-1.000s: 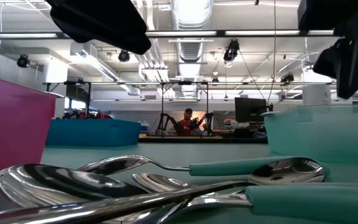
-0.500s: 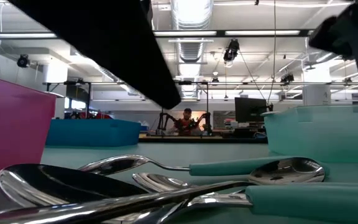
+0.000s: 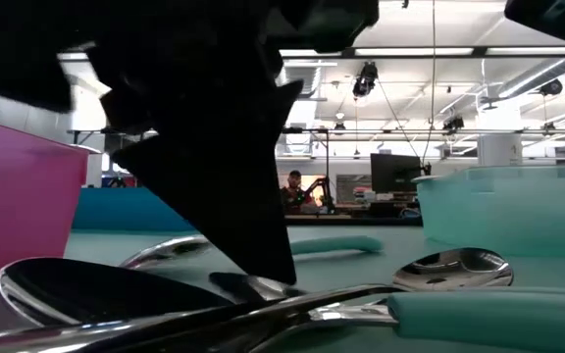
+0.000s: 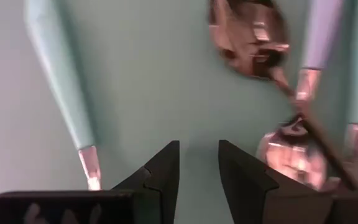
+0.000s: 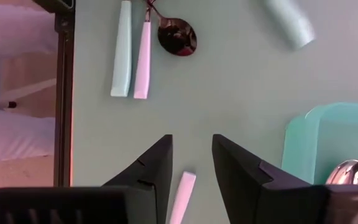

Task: Sort silverware by color (type)
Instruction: Put the top green spoon into the green bin

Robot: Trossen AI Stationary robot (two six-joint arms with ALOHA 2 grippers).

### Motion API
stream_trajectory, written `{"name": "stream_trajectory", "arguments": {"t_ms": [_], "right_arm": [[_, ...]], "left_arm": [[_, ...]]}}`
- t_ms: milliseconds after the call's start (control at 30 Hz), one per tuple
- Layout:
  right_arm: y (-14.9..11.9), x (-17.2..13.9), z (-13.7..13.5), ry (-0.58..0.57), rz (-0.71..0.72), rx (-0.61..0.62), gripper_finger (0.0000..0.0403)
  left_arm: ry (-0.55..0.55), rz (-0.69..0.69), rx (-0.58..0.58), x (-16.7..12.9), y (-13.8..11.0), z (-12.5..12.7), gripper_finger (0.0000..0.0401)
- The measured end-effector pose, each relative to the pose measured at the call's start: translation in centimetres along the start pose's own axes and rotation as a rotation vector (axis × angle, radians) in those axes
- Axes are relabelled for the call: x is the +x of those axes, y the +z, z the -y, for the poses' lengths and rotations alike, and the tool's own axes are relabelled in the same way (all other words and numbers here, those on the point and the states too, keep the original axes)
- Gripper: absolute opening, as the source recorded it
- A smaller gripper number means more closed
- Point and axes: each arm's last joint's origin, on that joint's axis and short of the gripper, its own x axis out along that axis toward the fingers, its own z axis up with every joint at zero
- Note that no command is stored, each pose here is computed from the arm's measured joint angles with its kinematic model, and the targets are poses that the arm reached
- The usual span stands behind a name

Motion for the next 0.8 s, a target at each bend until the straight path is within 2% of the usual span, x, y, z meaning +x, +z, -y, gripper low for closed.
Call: {"name": "stream_trajectory", "arguments": {"t_ms": [200, 333, 433, 600, 800], "right_arm": [[-0.2, 0.0, -0.1, 0.0, -0.006, -0.006, 0.01], [-0.2, 0.0, -0.1, -0.004, -0.007, -0.024, 0.0104], [-0.2, 0.0, 0.0, -0.018, 0.003, -0.042, 0.0107], [-0.2, 0.0, 0.0, -0.024, 0.007, -0.066, 0.0105], [-0.2, 0.0, 0.0, -0.024, 0.007, -0.078, 0.0109]], "left_arm": [[0.032, -0.024, 0.058, -1.6, 0.9, -0.6, 0.0094], [0.156, -0.028, 0.099, -3.0, 1.4, -1.7, 0.0094], [0.205, -0.078, 0.104, -2.7, 1.6, -2.9, 0.0094], [0.212, -0.149, 0.09, -1.0, 1.9, -4.8, 0.0094], [0.163, -0.248, 0.042, 0.7, 1.7, -6.7, 0.0094]]}}
